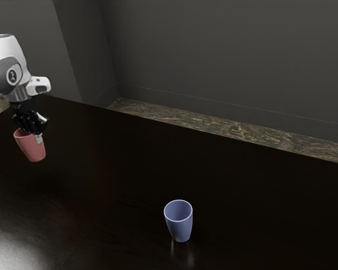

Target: Place the left cup onto the right cup

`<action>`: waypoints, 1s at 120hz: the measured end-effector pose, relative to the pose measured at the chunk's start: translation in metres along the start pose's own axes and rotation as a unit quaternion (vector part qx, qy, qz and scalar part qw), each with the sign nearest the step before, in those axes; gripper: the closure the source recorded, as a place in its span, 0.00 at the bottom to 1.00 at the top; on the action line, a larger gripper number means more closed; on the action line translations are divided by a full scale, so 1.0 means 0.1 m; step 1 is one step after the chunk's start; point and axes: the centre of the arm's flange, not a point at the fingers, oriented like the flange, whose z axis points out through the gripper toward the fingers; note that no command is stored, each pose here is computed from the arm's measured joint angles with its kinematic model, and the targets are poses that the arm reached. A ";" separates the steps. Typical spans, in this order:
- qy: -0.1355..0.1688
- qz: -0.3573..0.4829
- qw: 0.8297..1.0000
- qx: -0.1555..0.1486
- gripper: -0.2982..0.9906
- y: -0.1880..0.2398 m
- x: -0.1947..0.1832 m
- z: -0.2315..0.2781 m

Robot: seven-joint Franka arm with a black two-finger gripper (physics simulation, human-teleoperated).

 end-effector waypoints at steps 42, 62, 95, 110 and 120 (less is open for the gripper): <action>-0.006 0.008 1.000 -0.003 0.84 0.62 -0.03 -0.32; 0.002 0.023 1.000 0.016 0.84 1.07 0.02 -0.53; 0.003 0.051 0.998 0.027 0.84 2.13 -0.03 -0.63; 0.003 0.041 0.999 0.028 0.84 2.42 -0.11 -0.66; 0.003 0.028 0.999 0.027 0.84 2.55 -0.14 -0.67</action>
